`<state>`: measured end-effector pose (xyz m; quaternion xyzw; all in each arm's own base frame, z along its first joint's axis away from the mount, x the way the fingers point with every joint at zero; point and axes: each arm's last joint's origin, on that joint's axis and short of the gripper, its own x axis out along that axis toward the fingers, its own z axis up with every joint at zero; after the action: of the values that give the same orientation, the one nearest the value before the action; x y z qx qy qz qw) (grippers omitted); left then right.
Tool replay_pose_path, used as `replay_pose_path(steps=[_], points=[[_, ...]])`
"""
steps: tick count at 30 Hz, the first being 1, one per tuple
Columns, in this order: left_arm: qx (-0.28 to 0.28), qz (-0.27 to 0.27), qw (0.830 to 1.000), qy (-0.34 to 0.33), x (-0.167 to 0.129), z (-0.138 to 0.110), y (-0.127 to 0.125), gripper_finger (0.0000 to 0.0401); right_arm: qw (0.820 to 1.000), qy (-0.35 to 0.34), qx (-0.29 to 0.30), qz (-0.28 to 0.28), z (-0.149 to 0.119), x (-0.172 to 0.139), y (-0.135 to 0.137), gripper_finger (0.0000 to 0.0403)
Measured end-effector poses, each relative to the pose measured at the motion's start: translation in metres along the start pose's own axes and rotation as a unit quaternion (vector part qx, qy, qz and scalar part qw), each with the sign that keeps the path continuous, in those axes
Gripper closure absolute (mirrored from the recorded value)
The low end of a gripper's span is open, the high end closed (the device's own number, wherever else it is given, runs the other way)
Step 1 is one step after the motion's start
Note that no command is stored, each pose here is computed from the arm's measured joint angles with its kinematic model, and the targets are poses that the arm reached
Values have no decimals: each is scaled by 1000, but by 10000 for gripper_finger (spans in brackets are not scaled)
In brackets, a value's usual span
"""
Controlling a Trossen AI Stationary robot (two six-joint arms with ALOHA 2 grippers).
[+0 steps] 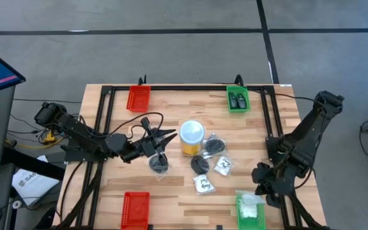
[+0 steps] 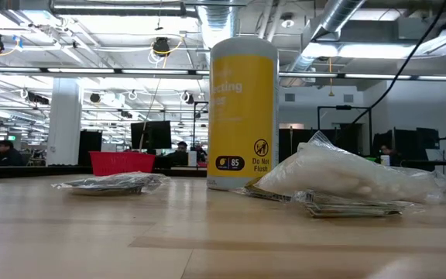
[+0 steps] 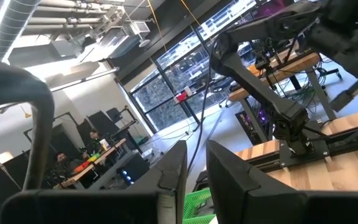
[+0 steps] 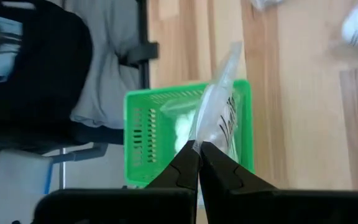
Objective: Pick & Place Travel size toiletries
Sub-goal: Put the white cotton pack into the bottom green bin
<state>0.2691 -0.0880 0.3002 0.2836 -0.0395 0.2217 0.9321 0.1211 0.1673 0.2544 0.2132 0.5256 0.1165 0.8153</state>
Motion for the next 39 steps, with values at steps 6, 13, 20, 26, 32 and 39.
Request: replay_pose_path(steps=[6, 13, 20, 26, 32, 39], points=[[1, 14, 1000, 14, 0, -1, 1, 348, 1000, 8, 6, 2, -3, 15, 9, 403], [6, 18, 1000, 25, 0, -2, 0, 348, 999, -4, 17, 29, -7, 17, 18, 403], [7, 18, 999, 26, 0, -3, 0, 348, 999, -18, 27, 32, -9, 16, 21, 403], [8, 17, 999, 26, 0, -3, 0, 348, 998, -17, 50, 37, -17, 17, 26, 403], [8, 17, 999, 26, 0, -3, 0, 348, 999, -9, 40, 33, -24, 34, 34, 403], [8, 17, 999, 27, 0, -3, 0, 348, 999, 14, 36, 7, -29, 51, 34, 403]])
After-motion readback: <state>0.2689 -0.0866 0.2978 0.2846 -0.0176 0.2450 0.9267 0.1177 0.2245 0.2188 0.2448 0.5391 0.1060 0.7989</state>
